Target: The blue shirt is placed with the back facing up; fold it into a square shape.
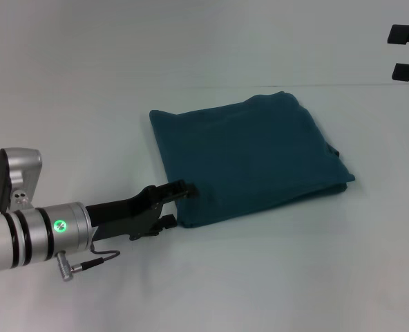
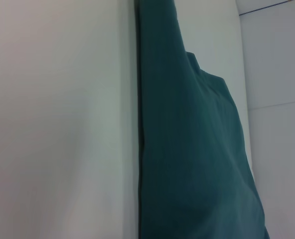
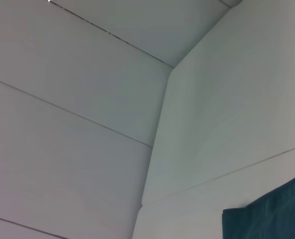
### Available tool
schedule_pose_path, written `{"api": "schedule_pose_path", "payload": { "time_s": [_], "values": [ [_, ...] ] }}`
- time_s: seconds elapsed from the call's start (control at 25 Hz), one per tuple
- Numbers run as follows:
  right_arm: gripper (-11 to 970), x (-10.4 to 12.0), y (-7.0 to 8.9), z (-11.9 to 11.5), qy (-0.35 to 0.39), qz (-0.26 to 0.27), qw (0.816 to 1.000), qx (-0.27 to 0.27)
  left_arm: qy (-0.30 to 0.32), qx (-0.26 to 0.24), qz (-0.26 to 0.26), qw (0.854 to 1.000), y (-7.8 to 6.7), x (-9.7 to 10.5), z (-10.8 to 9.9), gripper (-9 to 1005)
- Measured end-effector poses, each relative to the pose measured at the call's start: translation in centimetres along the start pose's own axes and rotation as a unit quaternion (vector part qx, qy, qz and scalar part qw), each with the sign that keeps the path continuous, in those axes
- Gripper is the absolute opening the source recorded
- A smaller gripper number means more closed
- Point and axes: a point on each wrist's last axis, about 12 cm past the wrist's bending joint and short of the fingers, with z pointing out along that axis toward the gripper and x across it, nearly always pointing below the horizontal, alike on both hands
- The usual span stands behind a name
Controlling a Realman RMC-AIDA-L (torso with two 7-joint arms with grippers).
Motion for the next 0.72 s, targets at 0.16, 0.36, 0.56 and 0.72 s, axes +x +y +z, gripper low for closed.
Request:
{"api": "schedule_pose_path", "payload": {
  "time_s": [0.16,0.36,0.56,0.72],
  "values": [
    [924,0.0,0.0,-0.1,-0.001,0.001,1.0,-0.001,-0.001,0.0,-0.001,1.0,0.0,0.1,0.1,949],
    [924,0.1,0.0,-0.1,0.0,0.002,1.0,-0.003,-0.001,-0.004,-0.006,1.0,0.2,0.3,0.4,950],
    [925,0.1,0.0,-0.1,0.0,0.002,1.0,-0.003,0.003,-0.002,-0.003,1.0,-0.1,0.4,0.9,950],
    [925,0.1,0.1,0.0,0.002,0.001,1.0,-0.006,0.016,-0.003,0.001,1.0,-0.8,0.4,2.1,928]
  ]
}}
